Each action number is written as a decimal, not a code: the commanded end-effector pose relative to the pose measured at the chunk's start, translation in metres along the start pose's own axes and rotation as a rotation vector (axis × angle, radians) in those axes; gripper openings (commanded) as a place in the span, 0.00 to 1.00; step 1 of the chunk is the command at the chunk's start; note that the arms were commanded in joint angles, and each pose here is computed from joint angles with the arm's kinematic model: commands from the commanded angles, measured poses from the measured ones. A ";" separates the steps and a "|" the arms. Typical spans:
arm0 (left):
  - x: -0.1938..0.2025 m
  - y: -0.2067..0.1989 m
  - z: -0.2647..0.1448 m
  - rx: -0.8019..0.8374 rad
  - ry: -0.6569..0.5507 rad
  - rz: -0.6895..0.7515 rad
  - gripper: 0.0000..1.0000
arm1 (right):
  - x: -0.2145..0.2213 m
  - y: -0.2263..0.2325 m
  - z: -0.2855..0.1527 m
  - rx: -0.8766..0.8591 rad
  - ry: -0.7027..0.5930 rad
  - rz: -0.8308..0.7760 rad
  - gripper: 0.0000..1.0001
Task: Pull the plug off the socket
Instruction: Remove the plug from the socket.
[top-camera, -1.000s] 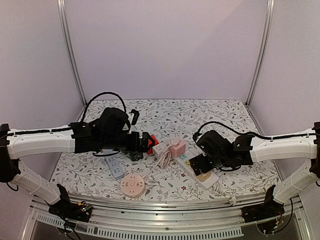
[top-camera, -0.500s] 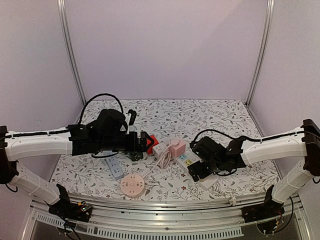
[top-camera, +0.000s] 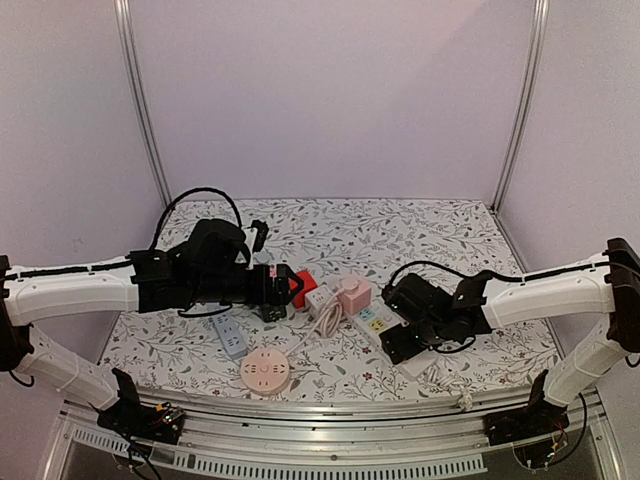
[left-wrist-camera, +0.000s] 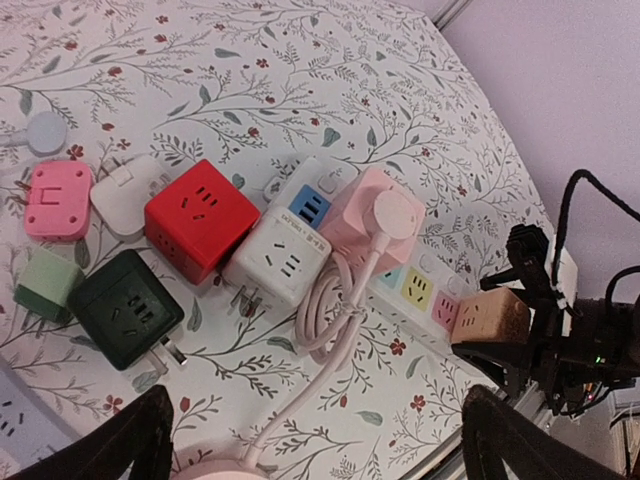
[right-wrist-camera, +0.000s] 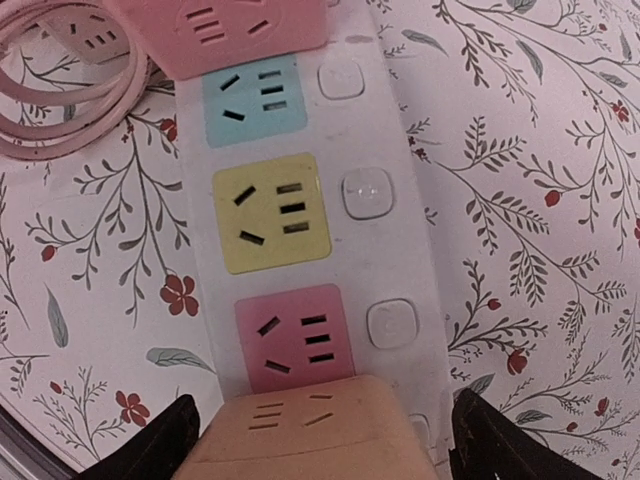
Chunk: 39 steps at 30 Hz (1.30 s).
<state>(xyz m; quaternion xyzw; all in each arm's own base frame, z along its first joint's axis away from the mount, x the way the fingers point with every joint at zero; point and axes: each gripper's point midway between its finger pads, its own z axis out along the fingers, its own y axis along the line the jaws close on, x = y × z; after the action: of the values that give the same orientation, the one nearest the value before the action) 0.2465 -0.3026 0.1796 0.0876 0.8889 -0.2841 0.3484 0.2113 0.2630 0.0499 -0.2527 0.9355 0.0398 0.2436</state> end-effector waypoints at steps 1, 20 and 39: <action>0.006 -0.002 -0.002 0.000 0.014 0.034 0.99 | 0.001 -0.001 -0.013 -0.015 -0.010 0.028 0.88; 0.005 -0.001 -0.012 -0.004 0.020 0.030 0.99 | -0.008 0.020 -0.010 -0.101 -0.001 0.029 0.61; 0.007 0.001 -0.013 -0.010 -0.042 -0.084 0.98 | -0.088 0.080 -0.030 -0.281 -0.144 0.089 0.15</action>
<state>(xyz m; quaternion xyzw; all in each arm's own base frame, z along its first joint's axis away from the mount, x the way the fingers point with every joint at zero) 0.2410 -0.2915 0.1900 0.0513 0.8864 -0.2865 0.3600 0.2126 0.3177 0.0745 -0.2554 0.9341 0.1221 0.2174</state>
